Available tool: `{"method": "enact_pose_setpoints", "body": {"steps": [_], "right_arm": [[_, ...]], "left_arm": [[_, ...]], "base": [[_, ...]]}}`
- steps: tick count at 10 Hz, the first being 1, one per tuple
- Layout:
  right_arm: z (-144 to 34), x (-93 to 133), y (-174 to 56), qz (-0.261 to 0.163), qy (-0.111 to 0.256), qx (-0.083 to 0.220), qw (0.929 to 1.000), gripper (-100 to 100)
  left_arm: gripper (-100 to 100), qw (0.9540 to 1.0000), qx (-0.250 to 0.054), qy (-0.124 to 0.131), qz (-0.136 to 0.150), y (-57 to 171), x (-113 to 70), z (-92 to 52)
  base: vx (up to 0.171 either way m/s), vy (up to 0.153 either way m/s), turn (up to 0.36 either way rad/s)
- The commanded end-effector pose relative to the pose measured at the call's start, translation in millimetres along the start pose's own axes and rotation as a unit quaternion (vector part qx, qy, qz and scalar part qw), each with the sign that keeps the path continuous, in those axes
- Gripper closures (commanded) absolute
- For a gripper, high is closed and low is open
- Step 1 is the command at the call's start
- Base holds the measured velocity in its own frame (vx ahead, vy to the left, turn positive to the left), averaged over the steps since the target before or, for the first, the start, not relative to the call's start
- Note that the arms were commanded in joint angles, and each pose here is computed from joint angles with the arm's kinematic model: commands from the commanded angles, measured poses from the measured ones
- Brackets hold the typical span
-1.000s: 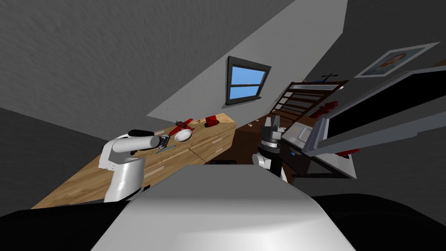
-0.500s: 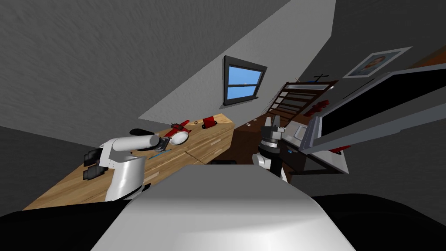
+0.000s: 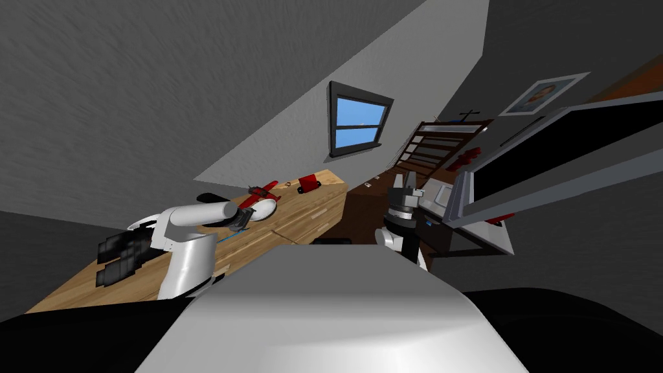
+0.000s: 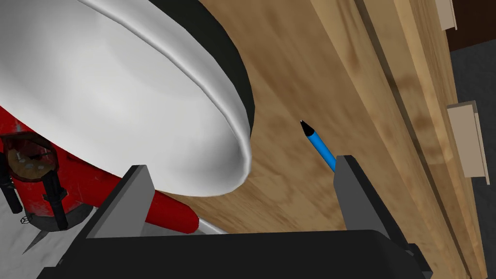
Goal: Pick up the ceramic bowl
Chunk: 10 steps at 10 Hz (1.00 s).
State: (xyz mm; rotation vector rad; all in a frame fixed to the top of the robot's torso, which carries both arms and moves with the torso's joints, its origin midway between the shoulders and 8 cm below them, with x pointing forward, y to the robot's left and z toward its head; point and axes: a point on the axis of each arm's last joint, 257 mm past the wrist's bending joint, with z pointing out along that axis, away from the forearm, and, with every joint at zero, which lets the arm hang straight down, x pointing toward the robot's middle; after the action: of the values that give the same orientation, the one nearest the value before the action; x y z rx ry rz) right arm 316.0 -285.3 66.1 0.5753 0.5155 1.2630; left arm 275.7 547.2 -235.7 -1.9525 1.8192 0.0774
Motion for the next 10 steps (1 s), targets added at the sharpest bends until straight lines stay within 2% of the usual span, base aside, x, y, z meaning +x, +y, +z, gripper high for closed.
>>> {"method": "enact_pose_setpoints", "body": {"steps": [1,2,5,6,7,10], "right_arm": [[0.0,0,0,0.0,0.0,0.0,1.0,0],[0.0,0,0,0.0,0.0,0.0,1.0,0],[0.0,0,0,0.0,0.0,0.0,1.0,0],[0.0,0,0,0.0,0.0,0.0,1.0,0],[0.0,0,0,0.0,0.0,0.0,1.0,0],[0.0,0,0,0.0,0.0,0.0,1.0,0]], "left_arm": [[0,1.0,0.0,0.0,0.0,0,0.0,0.0],[-100,1.0,0.0,0.0,-0.001,-1,0.5,9.2],[-100,1.0,0.0,-0.001,-0.003,-2,1.5,23.1],[-100,1.0,-0.001,-0.001,-0.002,0,0.9,20.5],[100,1.0,0.0,-0.001,-0.002,-1,0.7,21.1],[100,1.0,0.0,-0.001,-0.001,-1,0.9,21.0]], "base": [[0.005,0.002,0.004],[-0.001,0.006,-0.019],[-0.01,0.011,-0.016],[-0.004,0.006,-0.004],[0.0,0.0,0.0],[0.0,0.0,0.0]]}}
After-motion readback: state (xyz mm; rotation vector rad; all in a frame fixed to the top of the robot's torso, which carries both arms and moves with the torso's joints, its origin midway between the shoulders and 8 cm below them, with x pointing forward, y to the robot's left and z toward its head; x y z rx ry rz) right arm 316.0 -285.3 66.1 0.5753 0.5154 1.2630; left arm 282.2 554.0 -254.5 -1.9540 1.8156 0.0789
